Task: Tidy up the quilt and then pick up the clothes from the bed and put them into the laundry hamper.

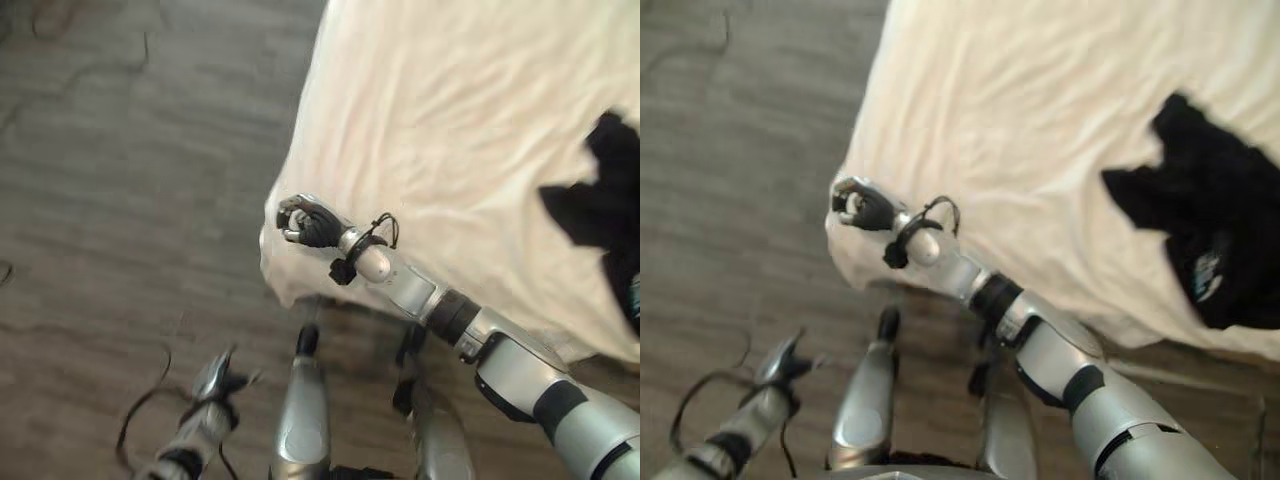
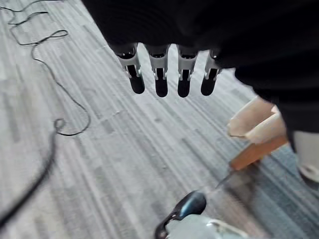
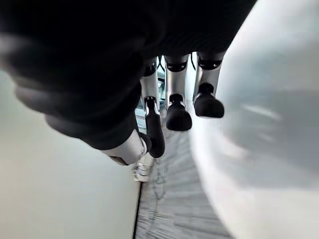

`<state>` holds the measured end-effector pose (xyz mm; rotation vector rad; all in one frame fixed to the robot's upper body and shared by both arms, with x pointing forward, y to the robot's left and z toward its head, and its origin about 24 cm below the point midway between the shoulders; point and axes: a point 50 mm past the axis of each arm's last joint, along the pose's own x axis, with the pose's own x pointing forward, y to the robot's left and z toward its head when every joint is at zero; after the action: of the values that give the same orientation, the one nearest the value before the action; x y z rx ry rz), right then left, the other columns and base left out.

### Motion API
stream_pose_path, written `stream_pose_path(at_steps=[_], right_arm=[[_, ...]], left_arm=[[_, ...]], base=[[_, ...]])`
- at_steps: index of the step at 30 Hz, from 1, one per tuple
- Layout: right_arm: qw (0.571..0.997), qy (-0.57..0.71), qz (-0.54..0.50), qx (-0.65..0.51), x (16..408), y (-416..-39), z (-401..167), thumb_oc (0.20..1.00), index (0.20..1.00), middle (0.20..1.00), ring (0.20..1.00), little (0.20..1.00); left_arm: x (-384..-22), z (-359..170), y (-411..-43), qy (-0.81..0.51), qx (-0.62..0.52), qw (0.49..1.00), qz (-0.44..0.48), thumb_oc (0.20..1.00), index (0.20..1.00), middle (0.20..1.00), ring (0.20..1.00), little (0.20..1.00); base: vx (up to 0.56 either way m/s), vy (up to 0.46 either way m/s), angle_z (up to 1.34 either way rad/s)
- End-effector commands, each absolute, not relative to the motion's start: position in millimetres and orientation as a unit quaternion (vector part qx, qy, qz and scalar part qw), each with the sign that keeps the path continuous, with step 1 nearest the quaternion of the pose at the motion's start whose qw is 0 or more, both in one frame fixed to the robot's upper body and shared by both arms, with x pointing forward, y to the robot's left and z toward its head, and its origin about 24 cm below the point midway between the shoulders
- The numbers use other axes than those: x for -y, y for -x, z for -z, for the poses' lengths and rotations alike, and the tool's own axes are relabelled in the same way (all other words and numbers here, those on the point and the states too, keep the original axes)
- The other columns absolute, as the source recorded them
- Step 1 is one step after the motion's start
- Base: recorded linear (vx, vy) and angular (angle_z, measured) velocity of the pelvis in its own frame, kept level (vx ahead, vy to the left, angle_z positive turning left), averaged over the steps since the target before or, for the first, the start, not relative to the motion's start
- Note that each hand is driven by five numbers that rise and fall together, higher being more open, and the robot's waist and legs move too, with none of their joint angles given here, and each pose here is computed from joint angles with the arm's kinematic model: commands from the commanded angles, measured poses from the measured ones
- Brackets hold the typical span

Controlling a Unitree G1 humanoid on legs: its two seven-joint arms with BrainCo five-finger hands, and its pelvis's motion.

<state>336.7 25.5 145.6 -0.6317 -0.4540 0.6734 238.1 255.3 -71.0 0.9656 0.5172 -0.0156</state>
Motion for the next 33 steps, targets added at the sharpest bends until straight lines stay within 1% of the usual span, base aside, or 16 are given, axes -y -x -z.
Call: stream_pose_path(at_steps=[1, 4, 5, 6, 10, 15, 16, 19, 21, 23, 25, 27, 29, 31, 32, 33], right_arm=[[0.877, 0.285, -0.342, 0.179, -21, -329, -121, 0.2, 0.2, 0.2, 0.2, 0.2], [0.877, 0.309, -0.349, 0.119, -14, -323, -82, 0.2, 0.2, 0.2, 0.2, 0.2], [0.888, 0.329, -0.321, -0.001, 14, -314, -20, 0.2, 0.2, 0.2, 0.2, 0.2], [0.885, 0.339, -0.316, -0.035, 26, -305, 0, 0.2, 0.2, 0.2, 0.2, 0.2], [0.888, 0.301, -0.339, -0.08, 53, -279, 24, 0.2, 0.2, 0.2, 0.2, 0.2], [0.908, 0.176, -0.378, 0.043, 63, -268, -41, 0.2, 0.2, 0.2, 0.2, 0.2], [0.908, 0.176, -0.378, 0.043, 64, -267, -41, 0.2, 0.2, 0.2, 0.2, 0.2], [0.913, 0.062, -0.369, 0.162, 61, -266, -104, 0.2, 0.2, 0.2, 0.2, 0.2], [0.904, 0.001, -0.361, 0.229, 55, -267, -140, 0.2, 0.2, 0.2, 0.2, 0.2], [0.895, 0.003, -0.335, 0.295, 47, -281, -178, 0.2, 0.2, 0.2, 0.2, 0.2], [0.893, 0.017, -0.325, 0.312, 43, -286, -188, 0.2, 0.2, 0.2, 0.2, 0.2], [0.911, 0.055, -0.281, 0.298, 47, -312, -189, 0.2, 0.2, 0.2, 0.2, 0.2], [0.943, 0.111, -0.19, 0.248, 76, -342, -174, 0.2, 0.2, 0.2, 0.2, 0.2], [0.961, 0.143, -0.126, 0.202, 105, -352, -153, 0.2, 0.2, 0.2, 0.2, 0.2], [0.961, 0.143, -0.125, 0.202, 105, -352, -153, 0.2, 0.2, 0.2, 0.2, 0.2], [0.976, 0.14, -0.066, 0.151, 137, -351, -125, 0.2, 0.2, 0.2, 0.2, 0.2]], left_arm=[[-261, 76, -229, -0.451, -0.258, 0.854, -0.013, 1.0, 1.0, 1.0, 1.0, 1.0], [-249, 74, -236, -0.445, -0.241, 0.863, -0.002, 1.0, 1.0, 1.0, 1.0, 1.0], [-233, 74, -245, -0.43, -0.233, 0.872, 0.007, 1.0, 1.0, 1.0, 1.0, 1.0], [-227, 75, -245, -0.429, -0.23, 0.873, 0.018, 1.0, 1.0, 1.0, 1.0, 1.0], [-224, 91, -227, -0.413, -0.267, 0.87, 0.03, 1.0, 1.0, 1.0, 1.0, 1.0], [-247, 121, -179, -0.407, -0.385, 0.828, 0.022, 1.0, 1.0, 1.0, 1.0, 1.0], [-246, 121, -179, -0.407, -0.384, 0.828, 0.022, 1.0, 1.0, 1.0, 1.0, 1.0], [-250, 130, -161, -0.4, -0.417, 0.816, 0.019, 1.0, 1.0, 1.0, 1.0, 1.0], [-247, 131, -161, -0.392, -0.416, 0.821, 0.019, 1.0, 1.0, 1.0, 1.0, 1.0], [-239, 124, -177, -0.387, -0.386, 0.837, 0.023, 1.0, 1.0, 1.0, 1.0, 1.0], [-235, 121, -185, -0.385, -0.374, 0.844, 0.023, 1.0, 1.0, 1.0, 1.0, 1.0], [-228, 111, -206, -0.395, -0.341, 0.853, 0.033, 1.0, 1.0, 1.0, 1.0, 1.0], [-225, 98, -227, -0.402, -0.306, 0.863, 0.028, 1.0, 1.0, 1.0, 1.0, 1.0], [-223, 93, -234, -0.398, -0.292, 0.869, 0.025, 1.0, 1.0, 1.0, 1.0, 1.0], [-223, 93, -234, -0.398, -0.292, 0.869, 0.025, 1.0, 1.0, 1.0, 1.0, 1.0], [-222, 89, -238, -0.403, -0.282, 0.87, 0.027, 1.0, 1.0, 1.0, 1.0, 1.0]], base=[[-0.09, 0.066, -0.05], [-0.04, 0.047, -0.12], [-0.01, 0.092, -0.15], [0.0, 0.104, -0.22], [0.08, 0.069, -0.09], [0.2, 0.055, -0.26], [0.17, 0.027, -0.35], [0.12, 0.029, -0.36], [0.03, 0.033, -0.31], [-0.07, 0.06, -0.38], [-0.11, 0.024, -0.32], [-0.17, 0.013, -0.12], [-0.14, 0.012, 0.01], [-0.07, 0.01, -0.07], [-0.05, 0.024, -0.11], [0.0, 0.039, -0.18]])
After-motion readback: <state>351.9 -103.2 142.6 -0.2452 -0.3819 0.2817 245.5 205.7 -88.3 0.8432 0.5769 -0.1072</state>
